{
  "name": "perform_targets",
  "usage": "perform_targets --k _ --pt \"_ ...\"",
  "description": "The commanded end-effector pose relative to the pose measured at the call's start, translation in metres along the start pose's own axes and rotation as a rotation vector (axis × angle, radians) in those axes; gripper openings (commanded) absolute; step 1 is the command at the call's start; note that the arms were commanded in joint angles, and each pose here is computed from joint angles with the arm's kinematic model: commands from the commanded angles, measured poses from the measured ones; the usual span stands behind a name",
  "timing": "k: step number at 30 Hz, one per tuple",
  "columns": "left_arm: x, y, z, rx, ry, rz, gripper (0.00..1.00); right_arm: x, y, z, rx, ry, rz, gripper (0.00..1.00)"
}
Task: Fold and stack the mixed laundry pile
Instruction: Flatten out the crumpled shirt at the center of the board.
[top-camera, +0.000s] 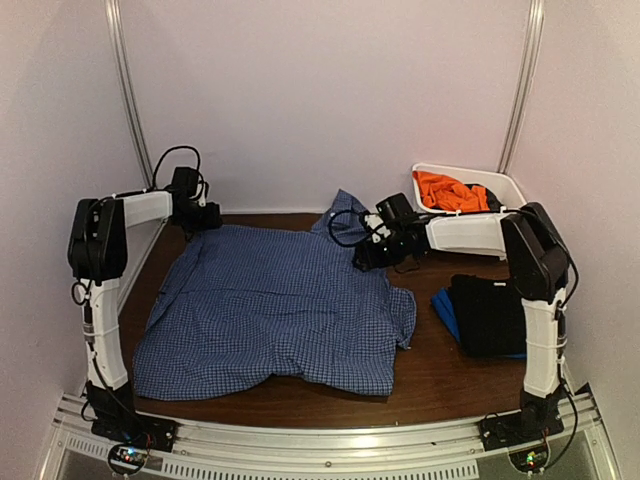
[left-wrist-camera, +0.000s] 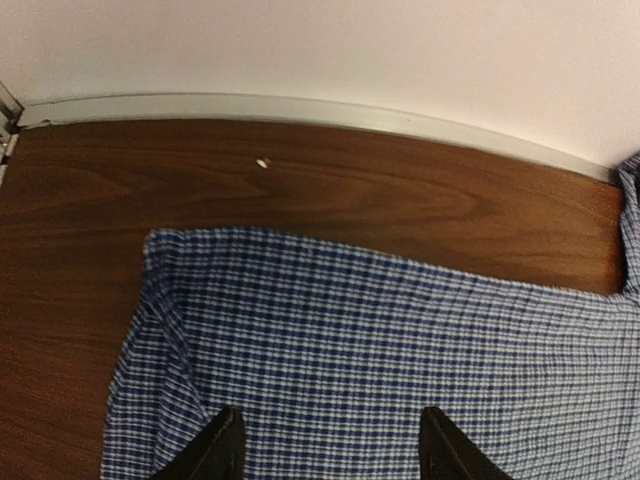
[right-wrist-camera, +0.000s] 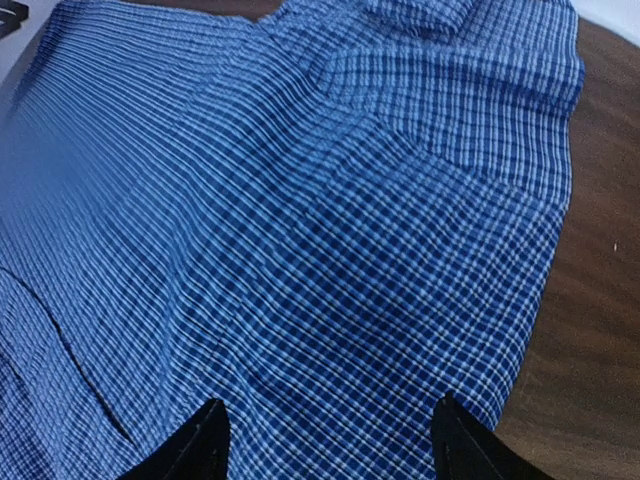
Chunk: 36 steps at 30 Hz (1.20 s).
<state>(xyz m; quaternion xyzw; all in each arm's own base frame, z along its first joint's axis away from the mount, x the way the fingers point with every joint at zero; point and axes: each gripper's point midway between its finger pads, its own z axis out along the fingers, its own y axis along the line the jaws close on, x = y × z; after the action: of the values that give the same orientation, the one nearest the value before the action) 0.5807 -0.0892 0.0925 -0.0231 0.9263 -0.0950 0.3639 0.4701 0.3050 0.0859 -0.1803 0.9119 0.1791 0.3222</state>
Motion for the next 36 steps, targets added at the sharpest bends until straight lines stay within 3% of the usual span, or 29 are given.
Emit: perform_targets --k 1,7,15,19,23,27,31,36 --pt "-0.023 0.038 0.004 -0.147 -0.022 -0.013 0.60 0.013 -0.026 -0.004 0.081 0.019 0.048 0.69" --pt "-0.021 0.039 0.027 -0.103 0.003 -0.027 0.60 0.035 -0.040 -0.013 0.143 0.063 0.049 0.69" --pt "-0.006 0.053 0.039 -0.168 0.046 -0.026 0.58 0.078 -0.058 -0.039 0.230 0.106 0.068 0.62" --pt "-0.002 0.056 0.046 -0.176 0.060 -0.024 0.46 0.100 -0.060 -0.030 0.231 0.163 0.063 0.56" --pt "-0.012 0.067 0.046 -0.212 0.049 -0.033 0.19 0.112 -0.068 -0.025 0.261 0.196 0.060 0.50" --pt "-0.036 0.078 0.043 -0.202 0.007 -0.061 0.00 0.117 -0.075 -0.022 0.290 0.224 0.049 0.47" --pt "-0.064 0.085 0.039 -0.188 -0.049 -0.067 0.00 0.121 -0.079 -0.019 0.296 0.244 0.052 0.47" --pt "-0.071 0.088 0.035 -0.177 -0.054 -0.062 0.00 0.110 -0.080 -0.033 0.312 0.209 0.052 0.51"
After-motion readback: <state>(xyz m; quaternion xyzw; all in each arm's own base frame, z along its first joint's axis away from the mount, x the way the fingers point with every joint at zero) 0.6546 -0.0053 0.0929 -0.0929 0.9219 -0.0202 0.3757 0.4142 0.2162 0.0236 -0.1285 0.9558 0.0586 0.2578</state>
